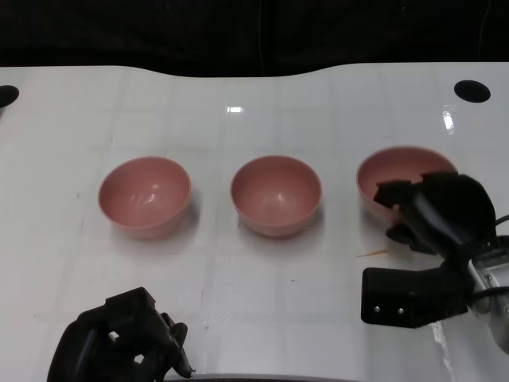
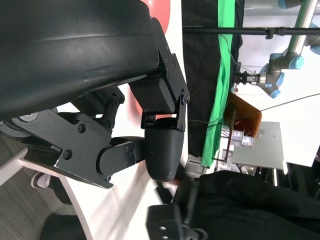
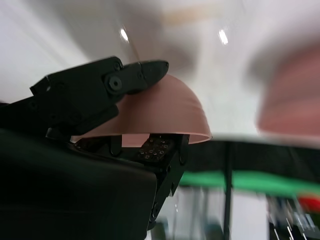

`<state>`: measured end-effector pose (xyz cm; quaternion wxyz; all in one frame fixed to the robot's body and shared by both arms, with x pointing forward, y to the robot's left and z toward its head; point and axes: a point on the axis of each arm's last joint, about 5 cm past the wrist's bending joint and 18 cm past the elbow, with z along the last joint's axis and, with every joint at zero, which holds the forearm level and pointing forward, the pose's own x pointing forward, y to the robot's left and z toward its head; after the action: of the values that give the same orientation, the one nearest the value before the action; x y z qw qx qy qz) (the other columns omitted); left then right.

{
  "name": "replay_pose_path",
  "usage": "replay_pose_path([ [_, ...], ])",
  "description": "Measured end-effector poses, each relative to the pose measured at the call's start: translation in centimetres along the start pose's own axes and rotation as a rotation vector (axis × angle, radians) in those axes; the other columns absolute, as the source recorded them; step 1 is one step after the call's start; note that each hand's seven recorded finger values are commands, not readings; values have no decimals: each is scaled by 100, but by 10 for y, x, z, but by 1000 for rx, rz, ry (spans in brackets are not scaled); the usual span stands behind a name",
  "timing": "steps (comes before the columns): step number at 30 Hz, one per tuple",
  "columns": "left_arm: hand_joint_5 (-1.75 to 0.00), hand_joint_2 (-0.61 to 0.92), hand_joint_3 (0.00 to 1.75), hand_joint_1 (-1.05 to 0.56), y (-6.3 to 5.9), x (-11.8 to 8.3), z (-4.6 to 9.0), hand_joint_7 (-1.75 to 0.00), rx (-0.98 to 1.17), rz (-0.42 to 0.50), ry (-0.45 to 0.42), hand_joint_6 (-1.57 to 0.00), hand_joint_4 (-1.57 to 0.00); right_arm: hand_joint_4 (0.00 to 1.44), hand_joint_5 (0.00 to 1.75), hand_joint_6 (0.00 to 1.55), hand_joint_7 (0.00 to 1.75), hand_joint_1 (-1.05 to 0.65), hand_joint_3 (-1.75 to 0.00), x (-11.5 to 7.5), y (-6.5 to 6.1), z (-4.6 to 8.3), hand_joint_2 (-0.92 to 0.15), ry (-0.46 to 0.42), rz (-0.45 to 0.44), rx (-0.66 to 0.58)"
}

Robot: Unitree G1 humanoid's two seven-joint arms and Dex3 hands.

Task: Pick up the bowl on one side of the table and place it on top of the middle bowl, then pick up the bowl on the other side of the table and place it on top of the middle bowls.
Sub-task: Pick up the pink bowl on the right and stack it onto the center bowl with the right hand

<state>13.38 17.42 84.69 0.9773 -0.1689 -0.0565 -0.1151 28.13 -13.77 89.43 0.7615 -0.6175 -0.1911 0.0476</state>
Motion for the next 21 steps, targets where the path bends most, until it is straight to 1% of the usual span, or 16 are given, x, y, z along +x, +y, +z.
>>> replay_pose_path([
  [2, -155, 69, 76, -20, -1, 0, 0, -126, -1, 4, -1, -99, -94, 92, 174, 68, 174, -18, -98, 7, -9, 3, -46, -32, -71, 10],
  [4, -155, 69, 75, -21, -1, 1, 1, -125, 0, 7, -3, -100, -94, 93, 175, 70, 175, -18, -109, 10, -14, 6, -40, -60, -105, 21],
  [9, -156, 70, 74, -20, -1, 2, 2, -126, -2, 8, -3, -99, -94, 93, 175, 71, 175, -20, -115, 14, -23, 11, -39, -108, -156, 53],
  [13, -157, 71, 73, -20, -1, 2, 2, -126, -2, 8, -2, -99, -94, 93, 175, 72, 175, -20, -117, 15, -27, 12, -39, -114, -178, 66],
  [14, -158, 70, 72, -20, -2, 2, 2, -128, -2, 8, -2, -99, -94, 96, 175, 74, 175, -20, -123, 15, -28, 12, -35, -117, -183, 72],
  [18, -159, 71, 70, -20, -2, 2, 2, -130, -5, 5, -3, -98, -94, 98, 175, 75, 175, -21, -128, 17, -39, 23, -31, -218, -248, 124],
  [21, -159, 72, 69, -20, -3, 2, 1, -130, -6, 5, -3, -97, -93, 99, 175, 76, 175, -21, -131, 18, -41, 25, -32, -234, -252, 134],
])
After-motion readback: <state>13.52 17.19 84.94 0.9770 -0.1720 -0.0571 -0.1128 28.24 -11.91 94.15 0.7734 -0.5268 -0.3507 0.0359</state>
